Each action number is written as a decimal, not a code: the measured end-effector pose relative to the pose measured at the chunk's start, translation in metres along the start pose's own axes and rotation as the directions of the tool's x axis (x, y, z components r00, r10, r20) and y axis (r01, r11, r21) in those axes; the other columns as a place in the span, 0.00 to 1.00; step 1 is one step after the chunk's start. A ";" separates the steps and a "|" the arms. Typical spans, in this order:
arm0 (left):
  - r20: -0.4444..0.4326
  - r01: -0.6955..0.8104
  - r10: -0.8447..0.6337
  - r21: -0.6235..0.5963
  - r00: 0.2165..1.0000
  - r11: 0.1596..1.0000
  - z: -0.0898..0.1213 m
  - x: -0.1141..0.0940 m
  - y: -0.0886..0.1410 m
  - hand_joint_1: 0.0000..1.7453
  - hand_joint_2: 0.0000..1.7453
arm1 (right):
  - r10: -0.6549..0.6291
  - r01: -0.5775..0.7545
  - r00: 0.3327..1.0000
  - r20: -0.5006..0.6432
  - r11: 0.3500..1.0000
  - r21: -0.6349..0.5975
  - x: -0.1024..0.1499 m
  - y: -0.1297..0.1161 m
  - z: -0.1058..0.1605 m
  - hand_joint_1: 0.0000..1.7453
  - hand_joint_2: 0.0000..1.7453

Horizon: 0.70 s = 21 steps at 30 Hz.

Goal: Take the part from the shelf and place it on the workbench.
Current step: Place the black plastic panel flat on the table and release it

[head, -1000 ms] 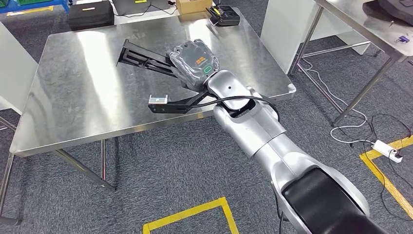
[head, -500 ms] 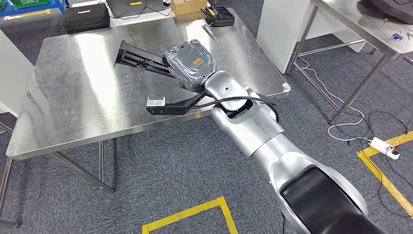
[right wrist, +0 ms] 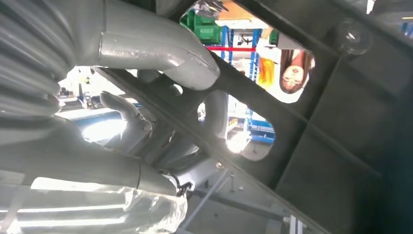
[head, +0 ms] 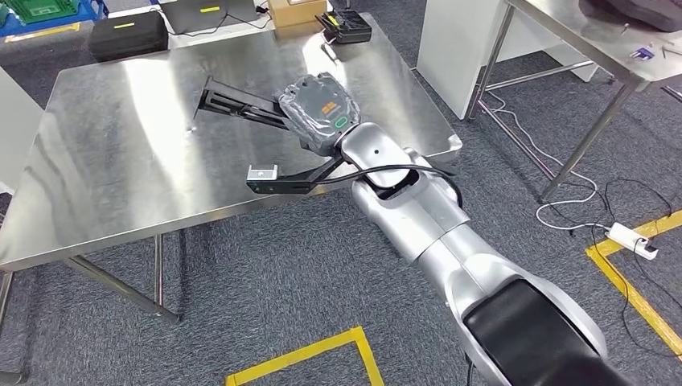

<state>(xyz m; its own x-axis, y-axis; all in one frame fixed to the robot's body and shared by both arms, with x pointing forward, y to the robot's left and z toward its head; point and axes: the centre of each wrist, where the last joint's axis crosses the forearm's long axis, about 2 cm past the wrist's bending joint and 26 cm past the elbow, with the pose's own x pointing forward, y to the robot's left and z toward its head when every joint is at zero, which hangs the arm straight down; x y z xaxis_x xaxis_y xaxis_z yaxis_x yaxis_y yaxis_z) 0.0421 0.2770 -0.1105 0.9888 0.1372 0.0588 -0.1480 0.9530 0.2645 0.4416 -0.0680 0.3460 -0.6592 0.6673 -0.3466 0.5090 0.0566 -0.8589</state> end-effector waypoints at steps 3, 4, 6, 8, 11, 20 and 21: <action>0.003 -0.001 0.001 -0.001 1.000 1.000 0.000 0.001 0.000 0.00 1.00 | 0.000 0.000 1.000 0.001 1.000 -0.001 0.001 -0.001 -0.001 0.98 1.00; 0.003 -0.001 0.001 0.000 1.000 1.000 0.000 0.002 0.000 0.00 1.00 | -0.001 0.001 1.000 0.001 1.000 0.002 0.001 0.000 0.000 0.98 1.00; 0.002 -0.001 0.001 0.001 1.000 1.000 0.000 0.001 0.000 0.00 1.00 | -0.003 0.003 1.000 0.001 1.000 0.008 0.001 0.002 0.001 0.98 1.00; 0.001 -0.001 0.001 0.001 1.000 1.000 0.000 0.001 0.000 0.00 1.00 | -0.004 0.004 1.000 0.001 1.000 0.010 0.001 0.003 0.001 0.98 1.00; 0.003 -0.001 0.001 0.005 1.000 1.000 0.000 0.002 0.001 0.00 1.00 | -0.002 0.002 1.000 0.002 1.000 0.008 0.001 0.002 0.000 0.98 1.00; 0.006 -0.002 0.002 0.005 1.000 1.000 0.001 0.003 -0.001 0.00 1.00 | 0.003 -0.003 1.000 -0.002 1.000 0.014 -0.003 0.003 0.002 0.98 1.00; 0.006 -0.002 0.002 0.004 1.000 1.000 0.001 0.003 -0.001 0.00 1.00 | 0.002 -0.002 1.000 -0.003 1.000 0.019 -0.003 0.005 0.004 0.98 1.00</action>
<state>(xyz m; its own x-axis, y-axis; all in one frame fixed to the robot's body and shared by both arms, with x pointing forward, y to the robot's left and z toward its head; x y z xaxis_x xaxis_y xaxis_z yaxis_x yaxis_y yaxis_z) 0.0453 0.2761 -0.1100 0.9884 0.1373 0.0654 -0.1499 0.9515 0.2686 0.4444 -0.0728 0.3410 -0.6566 0.6696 -0.3472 0.4995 0.0411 -0.8654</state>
